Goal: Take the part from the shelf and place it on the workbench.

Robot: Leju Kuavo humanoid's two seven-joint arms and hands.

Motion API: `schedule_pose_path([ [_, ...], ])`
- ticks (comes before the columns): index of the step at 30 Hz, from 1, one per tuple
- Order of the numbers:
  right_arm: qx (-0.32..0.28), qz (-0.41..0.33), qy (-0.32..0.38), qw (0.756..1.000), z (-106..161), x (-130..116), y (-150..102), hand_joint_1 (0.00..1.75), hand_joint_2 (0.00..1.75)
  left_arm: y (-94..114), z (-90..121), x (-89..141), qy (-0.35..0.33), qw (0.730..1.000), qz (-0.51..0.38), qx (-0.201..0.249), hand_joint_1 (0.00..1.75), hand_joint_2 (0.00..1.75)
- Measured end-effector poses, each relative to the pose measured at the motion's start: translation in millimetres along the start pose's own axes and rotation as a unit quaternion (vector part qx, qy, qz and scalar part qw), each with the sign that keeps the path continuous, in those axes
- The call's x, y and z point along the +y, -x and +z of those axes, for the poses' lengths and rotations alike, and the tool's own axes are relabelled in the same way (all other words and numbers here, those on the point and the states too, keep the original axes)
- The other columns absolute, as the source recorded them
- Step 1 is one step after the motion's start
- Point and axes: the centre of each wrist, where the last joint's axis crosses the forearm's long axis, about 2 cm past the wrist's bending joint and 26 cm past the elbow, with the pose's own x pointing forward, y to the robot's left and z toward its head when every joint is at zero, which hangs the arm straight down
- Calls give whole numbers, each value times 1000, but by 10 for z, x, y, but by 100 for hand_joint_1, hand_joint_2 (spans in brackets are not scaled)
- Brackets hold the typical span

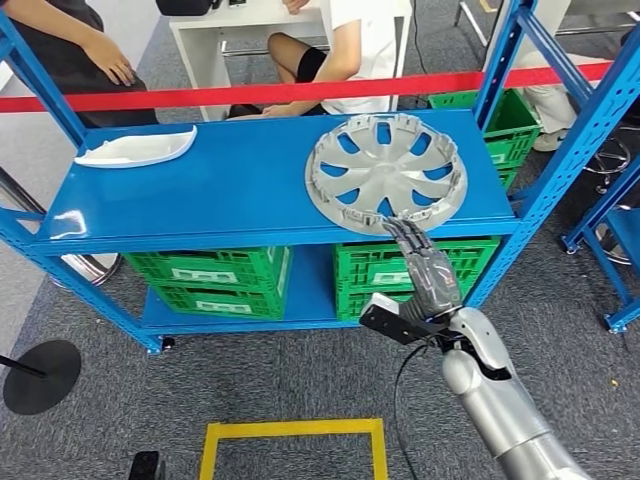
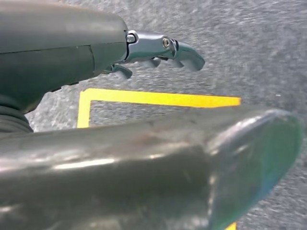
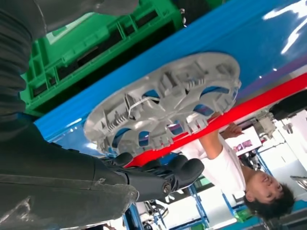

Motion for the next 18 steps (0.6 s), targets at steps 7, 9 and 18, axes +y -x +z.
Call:
schedule_pose_path([
  [7, 0, 0, -2, 1000, 16, 10, 1, 0, 175, 40, 21, -5, 1, 1000, 0, 4, 0, 0],
  [9, 1, 0, -1, 1000, 15, 10, 0, 0, 175, 42, 22, -4, 0, 1000, 0, 5, 0, 0],
  [18, 7, -3, -6, 1000, 100, 53, 12, 0, 175, 36, 18, -1, -6, 1000, 1, 5, 0, 0],
])
